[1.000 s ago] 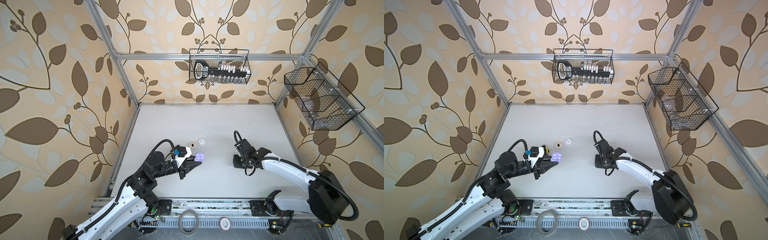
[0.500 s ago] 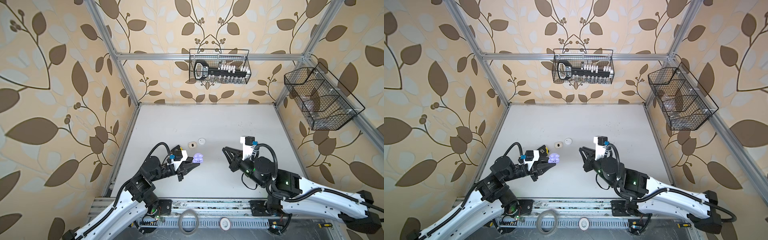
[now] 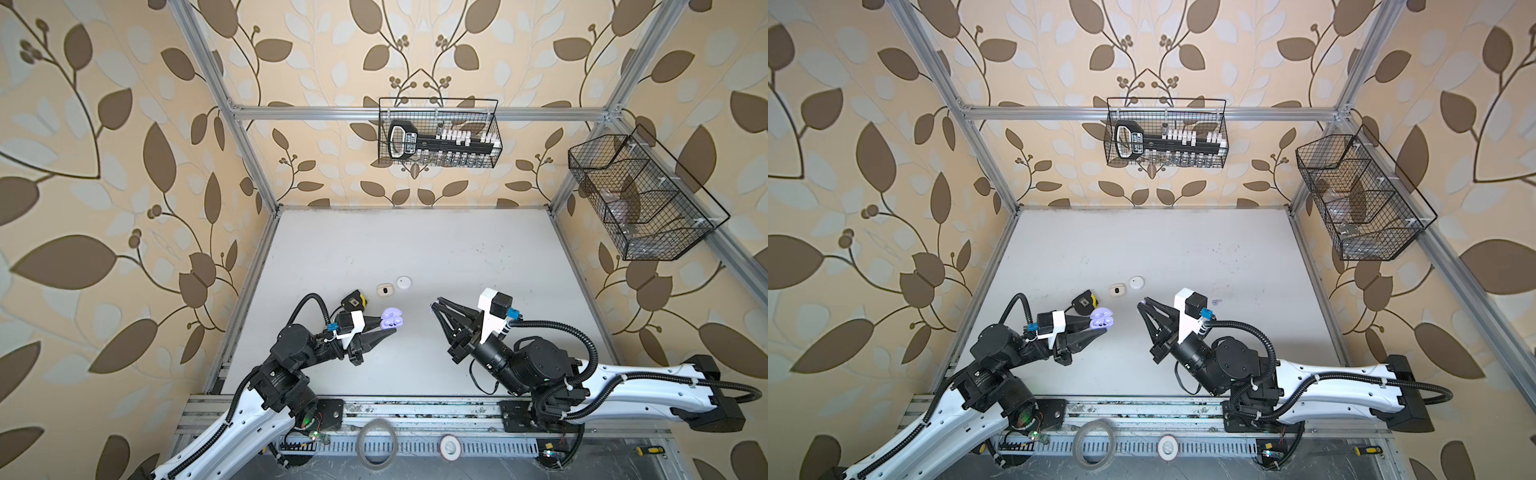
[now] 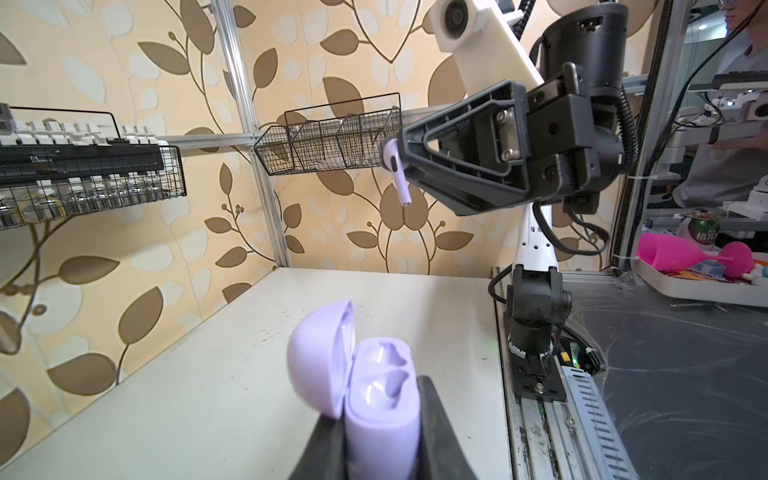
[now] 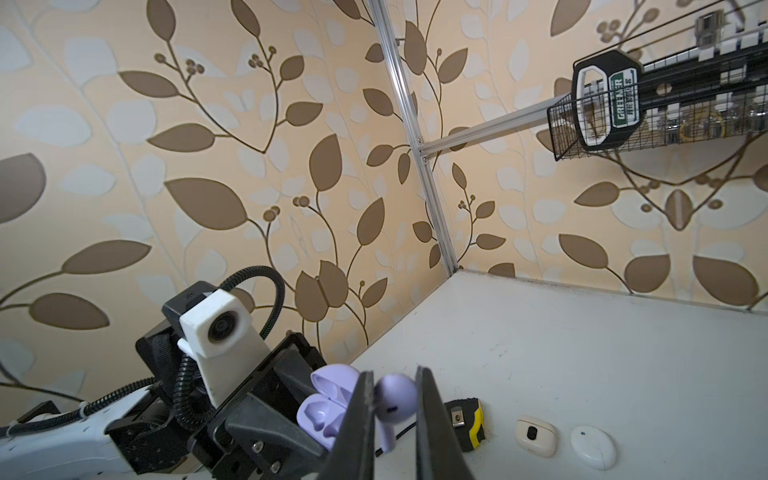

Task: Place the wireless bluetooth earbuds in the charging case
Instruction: 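Lift the earbud and carry it toward the open case in the left gripper, then lower the earbud into the case slot with the right gripper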

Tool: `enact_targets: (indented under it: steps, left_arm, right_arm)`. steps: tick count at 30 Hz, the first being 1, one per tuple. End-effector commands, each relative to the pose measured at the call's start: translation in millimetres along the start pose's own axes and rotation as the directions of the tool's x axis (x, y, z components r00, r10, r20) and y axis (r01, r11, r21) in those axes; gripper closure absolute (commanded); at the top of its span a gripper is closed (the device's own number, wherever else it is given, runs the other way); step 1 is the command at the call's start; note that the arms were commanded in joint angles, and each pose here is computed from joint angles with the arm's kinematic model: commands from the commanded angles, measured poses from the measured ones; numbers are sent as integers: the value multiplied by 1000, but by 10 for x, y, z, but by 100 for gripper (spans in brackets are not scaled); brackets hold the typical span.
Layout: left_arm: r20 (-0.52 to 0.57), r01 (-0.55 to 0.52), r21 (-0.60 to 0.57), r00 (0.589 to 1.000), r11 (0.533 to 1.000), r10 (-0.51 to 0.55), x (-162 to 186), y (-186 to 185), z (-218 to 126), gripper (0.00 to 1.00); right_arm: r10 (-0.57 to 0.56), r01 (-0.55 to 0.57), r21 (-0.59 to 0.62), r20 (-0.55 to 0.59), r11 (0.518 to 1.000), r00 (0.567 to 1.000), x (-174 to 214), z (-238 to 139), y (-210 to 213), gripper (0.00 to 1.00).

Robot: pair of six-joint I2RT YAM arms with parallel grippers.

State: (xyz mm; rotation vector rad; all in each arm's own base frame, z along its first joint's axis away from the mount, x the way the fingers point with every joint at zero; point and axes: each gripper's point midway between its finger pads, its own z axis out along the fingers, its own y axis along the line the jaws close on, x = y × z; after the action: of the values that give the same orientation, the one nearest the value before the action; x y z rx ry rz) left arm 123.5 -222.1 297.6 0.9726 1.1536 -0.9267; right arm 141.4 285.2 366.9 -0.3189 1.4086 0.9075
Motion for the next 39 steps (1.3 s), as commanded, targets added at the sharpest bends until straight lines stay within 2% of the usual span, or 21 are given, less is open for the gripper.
enact_targets:
  steps: [1,13,25,39]
  left_arm:
    - [68,-77,38,995,996,74,-173,-71,5,100]
    - [45,-43,12,998,999,42,-134,34,94,100]
    - [54,-46,-2,997,999,46,-178,37,60,100]
    - [49,-41,-30,998,999,42,-206,66,30,100]
  right_arm:
    - [-36,38,-52,34,998,999,-54,-1,160,92]
    - [-85,85,-82,1,993,996,190,209,503,92]
    - [-40,41,-16,30,999,999,232,384,394,93]
    - [-74,73,28,44,997,996,353,479,371,96]
